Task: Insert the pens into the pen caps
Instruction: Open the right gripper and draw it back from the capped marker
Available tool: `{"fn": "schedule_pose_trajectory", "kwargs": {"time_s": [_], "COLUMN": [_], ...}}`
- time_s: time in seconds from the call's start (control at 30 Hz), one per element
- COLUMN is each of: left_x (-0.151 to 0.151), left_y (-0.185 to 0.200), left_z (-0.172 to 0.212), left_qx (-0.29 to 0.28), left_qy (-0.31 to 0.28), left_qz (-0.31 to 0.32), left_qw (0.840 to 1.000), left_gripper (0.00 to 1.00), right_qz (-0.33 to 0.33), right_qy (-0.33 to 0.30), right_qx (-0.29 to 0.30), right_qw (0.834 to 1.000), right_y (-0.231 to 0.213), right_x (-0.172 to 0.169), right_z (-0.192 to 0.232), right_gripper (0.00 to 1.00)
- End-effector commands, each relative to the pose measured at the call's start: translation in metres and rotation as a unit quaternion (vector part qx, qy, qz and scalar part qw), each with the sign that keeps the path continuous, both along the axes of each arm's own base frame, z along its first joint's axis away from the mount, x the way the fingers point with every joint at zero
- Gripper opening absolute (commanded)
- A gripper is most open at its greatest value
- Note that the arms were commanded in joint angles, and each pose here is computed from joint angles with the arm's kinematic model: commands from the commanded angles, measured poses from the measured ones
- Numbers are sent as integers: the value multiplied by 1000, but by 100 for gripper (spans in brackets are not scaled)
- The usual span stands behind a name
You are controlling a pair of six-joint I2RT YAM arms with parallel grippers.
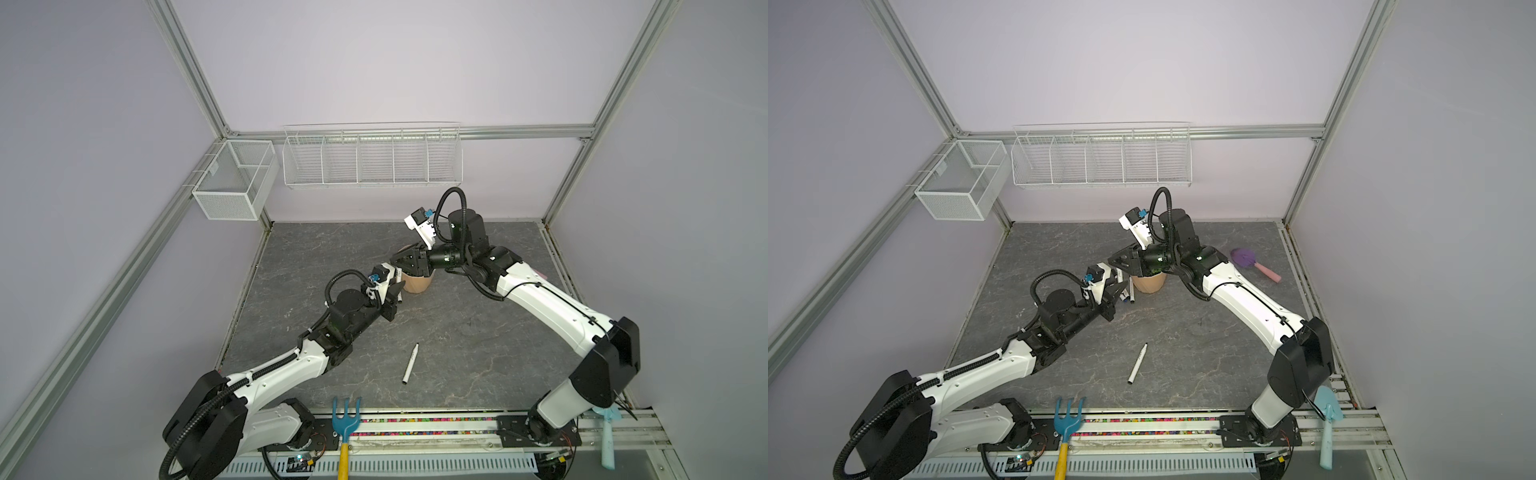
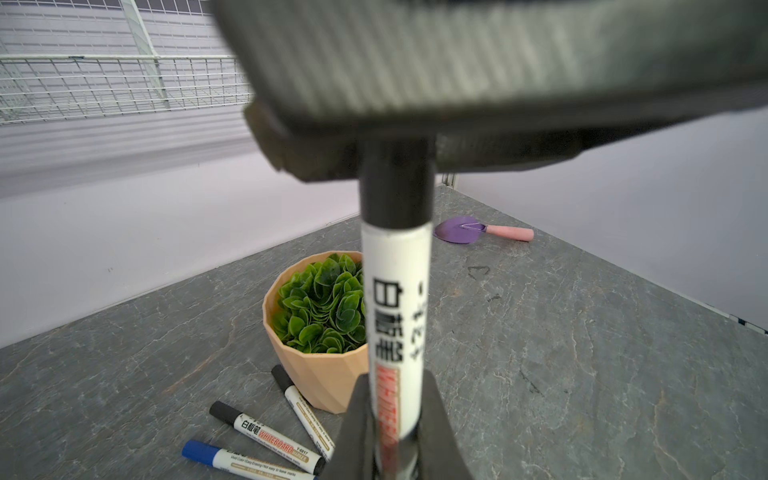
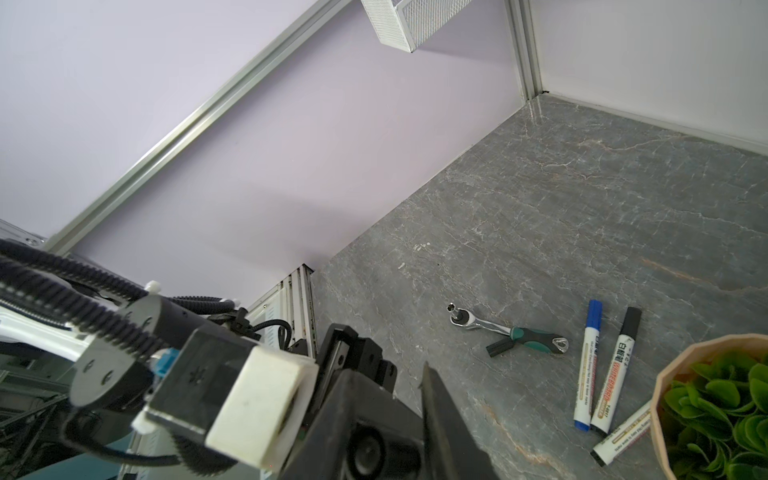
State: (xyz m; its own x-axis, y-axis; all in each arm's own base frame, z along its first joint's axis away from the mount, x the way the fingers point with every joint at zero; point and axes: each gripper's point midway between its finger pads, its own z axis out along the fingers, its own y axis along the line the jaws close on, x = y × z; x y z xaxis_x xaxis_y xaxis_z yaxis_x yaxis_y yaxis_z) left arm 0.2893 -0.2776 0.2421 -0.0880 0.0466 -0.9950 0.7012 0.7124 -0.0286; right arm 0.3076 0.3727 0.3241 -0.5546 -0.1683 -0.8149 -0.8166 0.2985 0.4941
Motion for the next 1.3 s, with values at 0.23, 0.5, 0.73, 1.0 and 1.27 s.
{"fn": "schedule_pose_trajectory", "kwargs": {"time_s": [0.23,0.5,0.73,1.0,1.27], "left_x": [-8,2,27,50,46], "left_y": [-1,-3,4,27,35], "left_z": [85,147,164,202,238], "left_qx": [-119,-155,-185,-217,-255], "left_qy": [-57,-124,-138,-183,-218], "left_qz": [-15,-3,23,40,30], "left_qw": [991,980,973,958,942], "left_gripper": [0,0,0,0,0], "right_qz": [-5,75,114,135,151], "right_qy": [87,238,311,344,361], "right_qx": [-12,-78,-132,-175,-188], "right_qw": [996,965,934,913,901], "right_y": [-1,-2,-6,-13,-12], "right_x": [9,-11,-39,-59,-68], "right_z": [-41,-108,-155,-189,-210], "right_gripper": [9,7,7,7,7]}}
